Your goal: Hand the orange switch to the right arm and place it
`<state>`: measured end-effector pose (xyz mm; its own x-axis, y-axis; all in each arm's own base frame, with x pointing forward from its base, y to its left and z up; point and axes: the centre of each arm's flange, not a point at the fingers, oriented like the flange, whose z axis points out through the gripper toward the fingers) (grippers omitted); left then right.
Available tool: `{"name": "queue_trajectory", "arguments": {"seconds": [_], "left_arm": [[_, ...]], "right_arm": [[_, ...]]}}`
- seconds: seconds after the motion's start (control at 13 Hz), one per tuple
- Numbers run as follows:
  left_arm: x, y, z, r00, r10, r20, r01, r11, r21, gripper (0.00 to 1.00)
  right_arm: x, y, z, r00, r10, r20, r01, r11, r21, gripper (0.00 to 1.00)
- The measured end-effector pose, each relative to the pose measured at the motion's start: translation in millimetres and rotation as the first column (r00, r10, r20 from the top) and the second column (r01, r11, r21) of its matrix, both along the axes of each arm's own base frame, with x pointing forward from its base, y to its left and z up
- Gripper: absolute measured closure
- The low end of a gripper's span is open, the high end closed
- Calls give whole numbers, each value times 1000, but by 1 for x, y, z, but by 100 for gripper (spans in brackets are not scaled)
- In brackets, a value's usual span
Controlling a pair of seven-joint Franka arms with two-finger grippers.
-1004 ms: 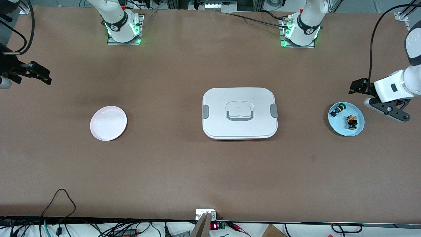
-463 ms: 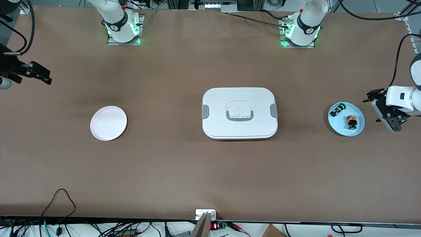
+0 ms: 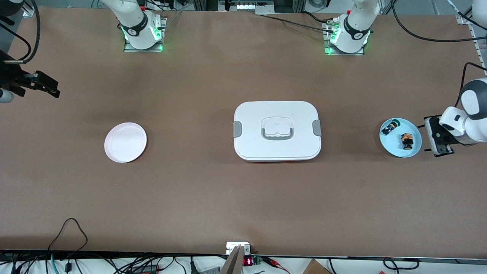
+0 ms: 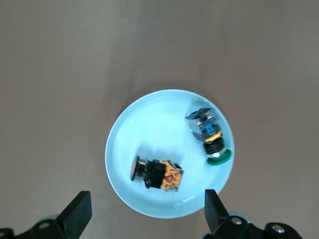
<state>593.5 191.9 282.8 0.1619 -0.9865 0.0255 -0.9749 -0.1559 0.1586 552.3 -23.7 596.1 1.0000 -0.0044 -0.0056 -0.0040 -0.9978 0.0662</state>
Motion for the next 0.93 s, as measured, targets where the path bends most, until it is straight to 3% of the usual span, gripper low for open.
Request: {"name": "queue_trajectory", "arguments": {"seconds": [0.54, 0.93], "left_arm": [[-13, 26, -71, 979, -182, 94, 184, 983, -20, 0], [-23, 23, -89, 968, -234, 92, 238, 971, -33, 0]], "right_arm": [[0, 4, 3, 1000, 7, 2, -7, 1000, 0, 0], [1, 20, 1, 999, 35, -3, -35, 999, 0, 0]]}}
